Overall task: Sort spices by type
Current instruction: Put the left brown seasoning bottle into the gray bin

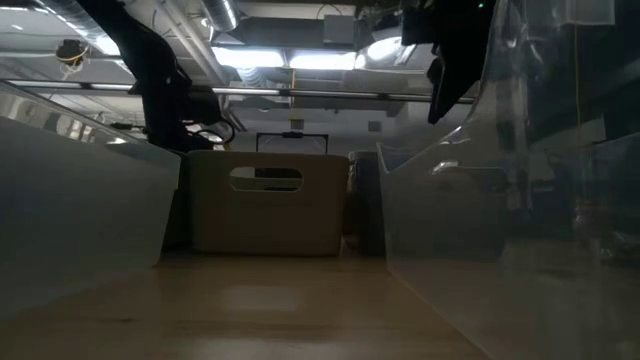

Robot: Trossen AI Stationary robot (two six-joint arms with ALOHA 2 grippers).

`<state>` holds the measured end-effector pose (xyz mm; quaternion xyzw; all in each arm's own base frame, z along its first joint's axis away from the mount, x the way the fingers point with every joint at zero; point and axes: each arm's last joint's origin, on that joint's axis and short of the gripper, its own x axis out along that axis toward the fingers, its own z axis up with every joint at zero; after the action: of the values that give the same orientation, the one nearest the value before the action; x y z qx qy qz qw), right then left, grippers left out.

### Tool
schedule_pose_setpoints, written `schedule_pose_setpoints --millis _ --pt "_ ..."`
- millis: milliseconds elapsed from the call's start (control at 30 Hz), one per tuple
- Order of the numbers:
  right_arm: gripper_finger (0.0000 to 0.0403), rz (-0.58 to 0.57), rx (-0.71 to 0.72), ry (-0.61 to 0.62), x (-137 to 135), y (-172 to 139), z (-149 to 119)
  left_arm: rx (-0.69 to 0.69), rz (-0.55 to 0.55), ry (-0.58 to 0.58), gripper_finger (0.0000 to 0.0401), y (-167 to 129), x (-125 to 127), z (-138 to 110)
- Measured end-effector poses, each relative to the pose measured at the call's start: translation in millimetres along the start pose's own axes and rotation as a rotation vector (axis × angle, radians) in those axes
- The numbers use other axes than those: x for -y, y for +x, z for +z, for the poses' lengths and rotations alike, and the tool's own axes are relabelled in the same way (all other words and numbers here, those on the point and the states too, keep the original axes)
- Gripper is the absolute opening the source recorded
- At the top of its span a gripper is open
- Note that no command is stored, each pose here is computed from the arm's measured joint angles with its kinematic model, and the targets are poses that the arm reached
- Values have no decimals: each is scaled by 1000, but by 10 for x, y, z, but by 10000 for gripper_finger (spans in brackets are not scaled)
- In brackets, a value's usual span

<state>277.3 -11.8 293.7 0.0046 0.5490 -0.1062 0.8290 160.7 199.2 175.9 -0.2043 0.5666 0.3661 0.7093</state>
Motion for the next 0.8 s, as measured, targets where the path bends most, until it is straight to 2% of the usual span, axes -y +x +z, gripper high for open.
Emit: schedule_pose_setpoints --millis 67,367,567,800 --pt "287 -26 21 6 24 -81 -26 -2 2 -1 159 0 -1 -1" --pt "287 -119 101 27 124 -415 -172 -12 0 -26 165 -13 -2 -1" --pt "287 -131 134 38 159 -555 -248 -16 -13 -28 161 -160 -22 107" --pt "287 -180 111 78 192 -620 -333 46 -164 -24 165 -447 -3 330"
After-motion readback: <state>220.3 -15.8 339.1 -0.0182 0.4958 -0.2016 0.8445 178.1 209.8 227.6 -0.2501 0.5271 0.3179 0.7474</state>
